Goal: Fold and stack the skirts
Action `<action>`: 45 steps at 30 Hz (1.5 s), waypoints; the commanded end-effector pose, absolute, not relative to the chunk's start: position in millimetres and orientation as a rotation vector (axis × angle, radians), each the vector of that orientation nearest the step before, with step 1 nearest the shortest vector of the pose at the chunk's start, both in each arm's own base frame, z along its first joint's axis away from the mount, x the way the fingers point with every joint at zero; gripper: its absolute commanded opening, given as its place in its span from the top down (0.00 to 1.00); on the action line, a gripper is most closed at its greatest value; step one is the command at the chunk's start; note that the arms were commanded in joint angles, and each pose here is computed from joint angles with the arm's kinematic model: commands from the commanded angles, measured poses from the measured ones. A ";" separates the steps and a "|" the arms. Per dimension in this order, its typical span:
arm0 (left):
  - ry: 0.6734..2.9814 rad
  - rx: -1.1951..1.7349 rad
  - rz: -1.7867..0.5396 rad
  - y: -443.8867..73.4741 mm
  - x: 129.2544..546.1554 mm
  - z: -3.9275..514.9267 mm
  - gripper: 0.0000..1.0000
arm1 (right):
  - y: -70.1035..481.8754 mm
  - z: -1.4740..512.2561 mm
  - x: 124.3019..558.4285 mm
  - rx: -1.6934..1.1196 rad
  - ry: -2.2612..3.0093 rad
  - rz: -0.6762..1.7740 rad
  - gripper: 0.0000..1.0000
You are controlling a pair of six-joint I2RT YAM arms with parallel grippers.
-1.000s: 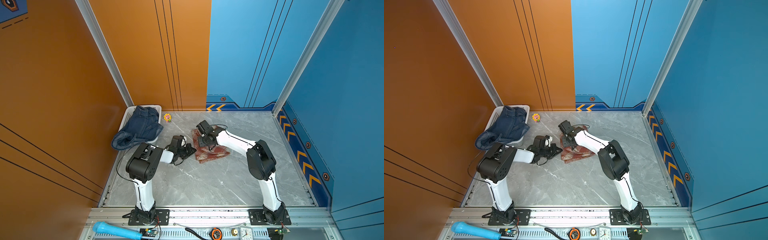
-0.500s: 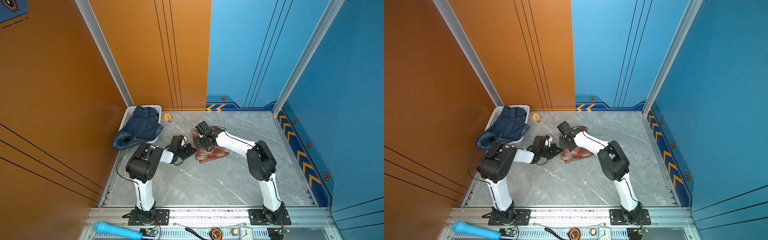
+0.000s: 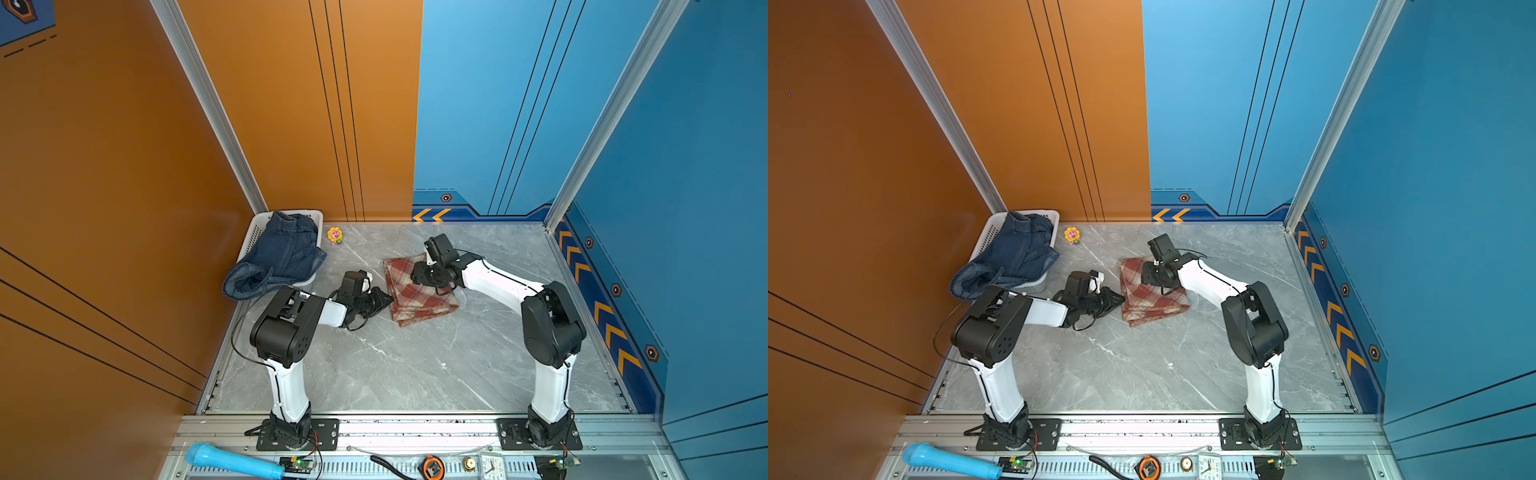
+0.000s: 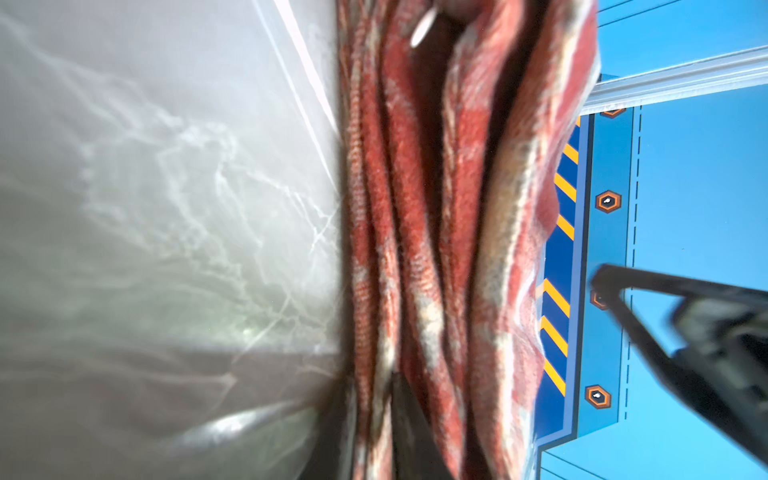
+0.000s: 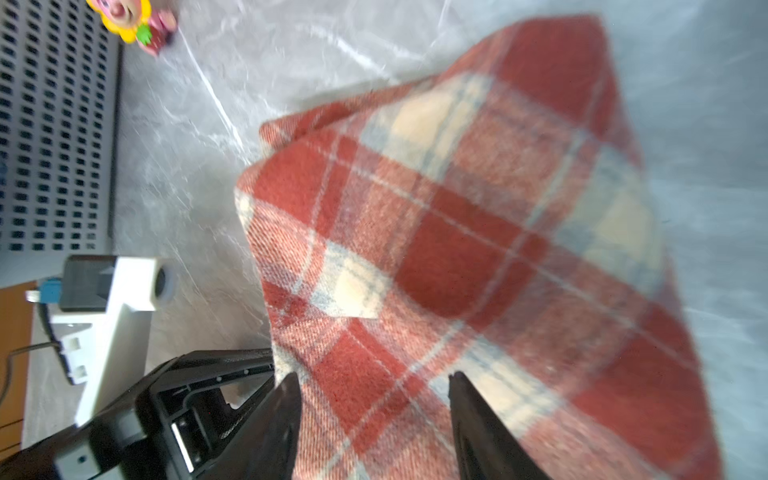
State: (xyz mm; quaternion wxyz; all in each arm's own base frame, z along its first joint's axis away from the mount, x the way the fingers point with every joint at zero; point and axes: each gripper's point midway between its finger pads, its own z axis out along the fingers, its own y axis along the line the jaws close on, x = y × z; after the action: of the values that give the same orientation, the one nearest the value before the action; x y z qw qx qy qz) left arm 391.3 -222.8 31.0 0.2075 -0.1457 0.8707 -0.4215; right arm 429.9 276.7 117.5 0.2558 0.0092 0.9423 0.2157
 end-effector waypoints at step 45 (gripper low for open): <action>2.419 -0.004 -0.988 -308.7 471.3 50.2 0.64 | 214.7 25.5 375.7 0.226 2.565 0.506 0.49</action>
State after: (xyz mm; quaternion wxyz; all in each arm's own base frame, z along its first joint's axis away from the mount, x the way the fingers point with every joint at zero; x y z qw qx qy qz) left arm 474.1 -317.0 54.4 0.2714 -0.0041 0.8886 -0.3698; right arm 380.4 226.1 39.1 0.2740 0.0801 0.9344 0.2133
